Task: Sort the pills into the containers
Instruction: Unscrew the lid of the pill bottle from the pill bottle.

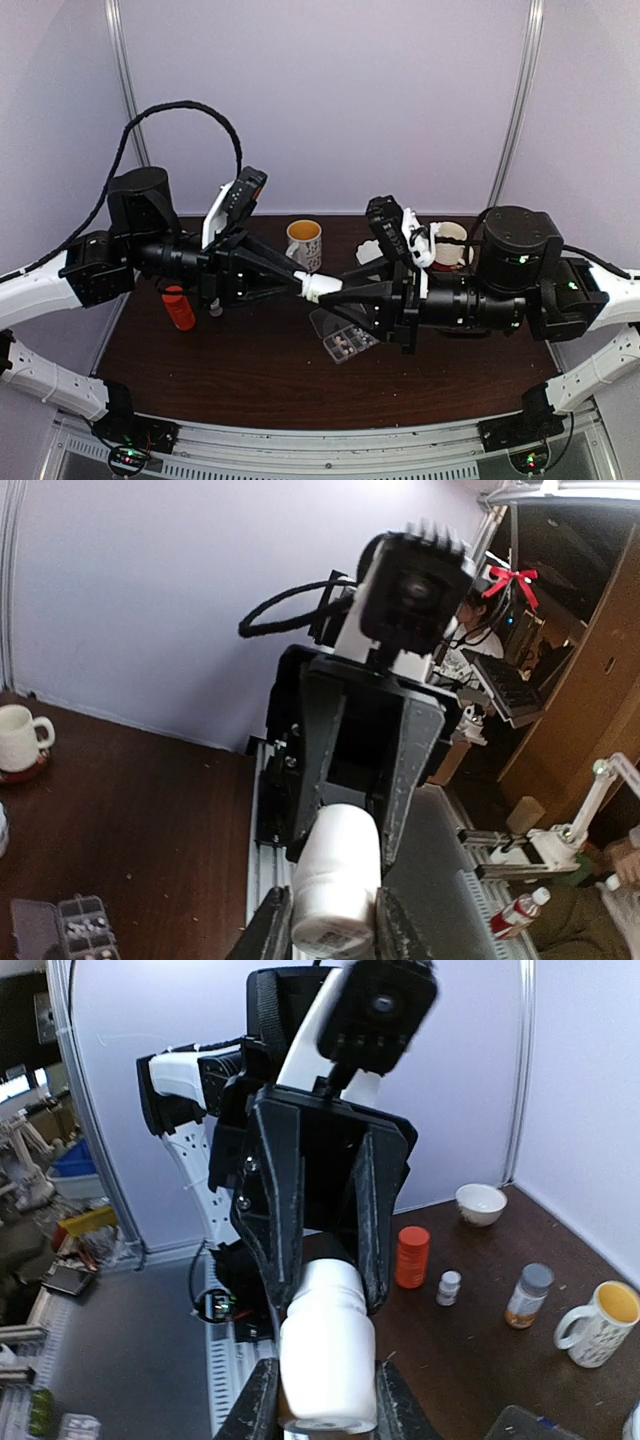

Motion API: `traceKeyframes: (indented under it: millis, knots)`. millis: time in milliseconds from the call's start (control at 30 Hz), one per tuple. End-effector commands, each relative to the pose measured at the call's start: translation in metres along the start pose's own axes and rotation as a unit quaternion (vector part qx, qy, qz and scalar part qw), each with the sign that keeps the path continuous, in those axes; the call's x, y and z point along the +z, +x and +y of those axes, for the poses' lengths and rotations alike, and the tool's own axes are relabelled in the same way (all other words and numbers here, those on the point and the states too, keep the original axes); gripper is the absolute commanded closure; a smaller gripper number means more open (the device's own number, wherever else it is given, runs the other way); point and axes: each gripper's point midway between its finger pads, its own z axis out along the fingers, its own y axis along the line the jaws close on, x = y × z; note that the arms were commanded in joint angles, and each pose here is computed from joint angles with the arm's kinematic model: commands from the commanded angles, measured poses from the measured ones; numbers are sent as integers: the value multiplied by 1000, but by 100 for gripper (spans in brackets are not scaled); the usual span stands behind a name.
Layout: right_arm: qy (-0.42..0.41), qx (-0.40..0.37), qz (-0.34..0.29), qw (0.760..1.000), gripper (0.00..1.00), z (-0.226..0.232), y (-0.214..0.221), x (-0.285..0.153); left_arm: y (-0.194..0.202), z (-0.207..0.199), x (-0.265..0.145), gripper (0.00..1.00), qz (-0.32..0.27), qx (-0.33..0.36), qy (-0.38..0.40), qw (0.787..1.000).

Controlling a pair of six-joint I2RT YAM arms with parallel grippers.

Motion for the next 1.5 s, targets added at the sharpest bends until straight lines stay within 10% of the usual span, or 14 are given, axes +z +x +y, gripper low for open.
traceKeyframes:
  millis: [0,367,567,733,867,1167,1467]
  knots:
    - [88,-183,26,979,100,-12,21,1,-13,3,4,97,-6,-158,-11,987]
    - [218,-416,54,881,100,-10,44,6,7,6,18,100,-3,-311,37,950]
    - [214,-428,50,877,100,-7,50,0,7,4,18,91,-10,-312,49,949]
    - [174,-343,33,922,100,1,43,-5,-7,4,4,44,-35,-208,11,977]
    - [156,-262,15,952,100,4,45,-12,-7,1,-10,28,-35,-130,-20,991]
    - [98,-85,-37,991,100,14,37,-22,-8,-14,-36,27,-39,117,-45,991]
    - [-4,106,-13,994,100,23,34,-5,30,-25,-47,29,-25,388,-26,921]
